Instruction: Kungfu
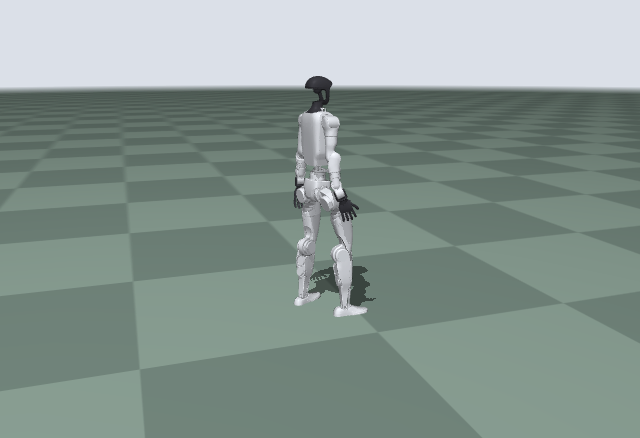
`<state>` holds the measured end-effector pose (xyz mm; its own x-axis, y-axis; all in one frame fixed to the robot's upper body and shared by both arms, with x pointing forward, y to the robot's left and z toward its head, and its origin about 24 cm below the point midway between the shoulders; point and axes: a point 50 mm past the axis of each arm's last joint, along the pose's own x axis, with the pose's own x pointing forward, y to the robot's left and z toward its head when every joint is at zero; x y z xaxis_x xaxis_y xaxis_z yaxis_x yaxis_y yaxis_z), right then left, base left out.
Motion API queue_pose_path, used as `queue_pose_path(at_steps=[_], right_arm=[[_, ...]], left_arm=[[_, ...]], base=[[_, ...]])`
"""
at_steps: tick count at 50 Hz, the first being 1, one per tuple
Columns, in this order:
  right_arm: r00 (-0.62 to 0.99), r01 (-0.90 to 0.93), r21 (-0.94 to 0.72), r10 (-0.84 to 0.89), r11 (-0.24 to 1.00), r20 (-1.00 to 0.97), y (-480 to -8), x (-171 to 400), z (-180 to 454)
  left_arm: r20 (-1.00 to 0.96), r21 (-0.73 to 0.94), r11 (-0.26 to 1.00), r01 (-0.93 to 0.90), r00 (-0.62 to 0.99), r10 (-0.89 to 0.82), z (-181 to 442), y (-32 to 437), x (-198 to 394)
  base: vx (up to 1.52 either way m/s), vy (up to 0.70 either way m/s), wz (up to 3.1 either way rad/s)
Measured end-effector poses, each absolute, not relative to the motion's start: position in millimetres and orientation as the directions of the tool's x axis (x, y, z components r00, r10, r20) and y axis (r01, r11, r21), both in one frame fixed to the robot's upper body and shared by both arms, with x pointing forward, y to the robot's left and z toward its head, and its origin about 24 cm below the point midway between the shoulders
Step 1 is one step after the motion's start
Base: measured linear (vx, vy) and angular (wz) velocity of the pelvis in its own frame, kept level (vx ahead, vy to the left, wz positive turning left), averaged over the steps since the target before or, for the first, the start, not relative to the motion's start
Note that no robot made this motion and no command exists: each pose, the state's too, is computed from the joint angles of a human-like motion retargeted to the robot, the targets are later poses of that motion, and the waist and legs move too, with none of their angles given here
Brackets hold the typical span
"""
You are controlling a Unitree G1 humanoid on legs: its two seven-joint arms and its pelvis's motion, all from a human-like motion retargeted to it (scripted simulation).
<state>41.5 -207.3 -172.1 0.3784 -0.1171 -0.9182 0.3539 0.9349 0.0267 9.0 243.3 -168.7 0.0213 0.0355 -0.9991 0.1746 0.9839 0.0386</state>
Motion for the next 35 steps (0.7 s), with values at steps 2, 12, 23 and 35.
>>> queue_pose_path(at_steps=[2, 12, 23, 35], right_arm=[[0.353, 0.34, 0.022, -0.106, 0.94, -0.93, -200.6, 35.6, -173.9], [0.203, 0.364, 0.012, -0.067, 0.931, -0.977, -171.0, -19.7, -177.5], [0.212, 0.166, -0.015, -0.05, 0.986, -0.976, -185.6, -6.5, -177.6], [0.486, 0.874, 0.441, -0.326, 0.206, -0.811, -218.3, 42.1, -168.0]], left_arm=[[-0.999, 0.036, 0.986, 0.161, -0.034, 0.042, -166.4, 250.7, -3.8], [-0.993, 0.037, 0.993, 0.11, -0.111, 0.049, -159.7, 269.7, -22.4], [-0.987, -0.128, 0.942, -0.309, 0.135, -0.09, -175.1, 208.2, -2.0], [-0.74, -0.636, 0.087, -0.766, 0.638, 0.212, -162.1, 214.6, 87.0]], base=[[0.08, 0.28, -0.16], [0.14, 0.16, 0.15], [-0.03, 0.11, -0.02], [-0.13, 0.02, -0.08]])
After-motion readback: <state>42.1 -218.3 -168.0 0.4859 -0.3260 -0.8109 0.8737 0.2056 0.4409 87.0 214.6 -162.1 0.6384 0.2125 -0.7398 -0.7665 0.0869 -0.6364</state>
